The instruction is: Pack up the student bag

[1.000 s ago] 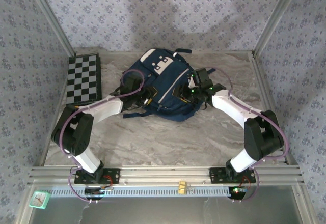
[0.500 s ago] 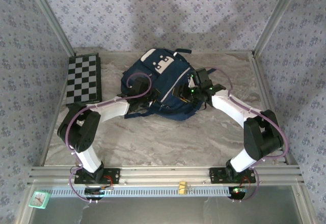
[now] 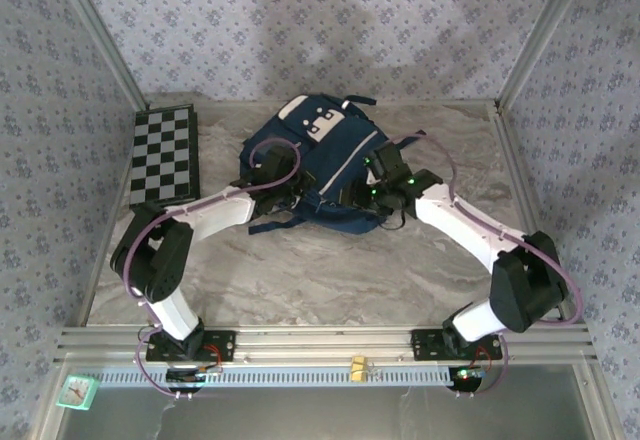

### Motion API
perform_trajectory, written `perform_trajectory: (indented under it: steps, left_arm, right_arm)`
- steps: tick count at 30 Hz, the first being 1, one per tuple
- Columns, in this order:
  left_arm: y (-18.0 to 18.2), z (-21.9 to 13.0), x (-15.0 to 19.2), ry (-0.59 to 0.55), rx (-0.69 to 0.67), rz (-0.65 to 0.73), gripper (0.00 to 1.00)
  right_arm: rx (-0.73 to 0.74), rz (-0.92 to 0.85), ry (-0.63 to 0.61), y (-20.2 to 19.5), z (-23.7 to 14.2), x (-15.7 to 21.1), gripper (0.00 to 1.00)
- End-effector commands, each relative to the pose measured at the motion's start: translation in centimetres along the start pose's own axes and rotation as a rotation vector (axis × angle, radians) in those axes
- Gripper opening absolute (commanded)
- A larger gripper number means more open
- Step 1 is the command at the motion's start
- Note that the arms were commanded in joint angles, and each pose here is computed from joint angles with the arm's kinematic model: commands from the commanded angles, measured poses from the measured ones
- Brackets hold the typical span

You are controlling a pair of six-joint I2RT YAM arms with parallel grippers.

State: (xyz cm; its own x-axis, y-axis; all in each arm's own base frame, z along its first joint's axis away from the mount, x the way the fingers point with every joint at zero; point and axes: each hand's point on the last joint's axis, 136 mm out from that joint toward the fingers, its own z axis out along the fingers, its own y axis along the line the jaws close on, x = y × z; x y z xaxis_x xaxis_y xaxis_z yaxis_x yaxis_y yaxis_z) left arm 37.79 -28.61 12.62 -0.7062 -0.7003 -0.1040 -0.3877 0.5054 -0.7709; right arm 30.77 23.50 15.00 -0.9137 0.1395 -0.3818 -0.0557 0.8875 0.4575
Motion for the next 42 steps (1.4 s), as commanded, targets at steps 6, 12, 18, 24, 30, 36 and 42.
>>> perform_trajectory:
  steps: [6, 12, 18, 24, 30, 36, 42]
  left_arm:
    - [-6.9, -3.0, 2.6, 0.063, 0.173, -0.066, 0.0]
    - [-7.7, -3.9, 3.5, 0.075, 0.193, -0.087, 0.0]
    - [-8.2, -4.3, 3.8, 0.083, 0.212, -0.095, 0.0]
    - [-9.1, -4.4, 3.9, 0.087, 0.229, -0.078, 0.0]
    - [-9.0, -4.2, 4.0, 0.089, 0.223, -0.084, 0.0]
    - [-9.0, -4.2, 4.2, 0.096, 0.221, -0.08, 0.0]
    - [-8.9, -4.3, 4.1, 0.089, 0.218, -0.078, 0.0]
  right_arm:
    - [0.08, -0.052, -0.109, 3.5, -0.5, -0.4, 0.58]
    - [0.174, -0.049, -0.157, 3.1, 0.3, -1.4, 0.57]
    - [0.199, -0.08, -0.155, 3.1, 0.1, -0.7, 0.46]
    - [0.186, -0.086, -0.132, 3.5, 0.5, -0.1, 0.35]
    - [0.218, -0.082, -0.092, 3.0, 1.2, 0.9, 0.35]
    - [0.244, -0.073, -0.107, 2.6, 2.3, -0.7, 0.33]
    - [0.23, -0.094, -0.14, 3.3, 3.0, -2.4, 0.29]
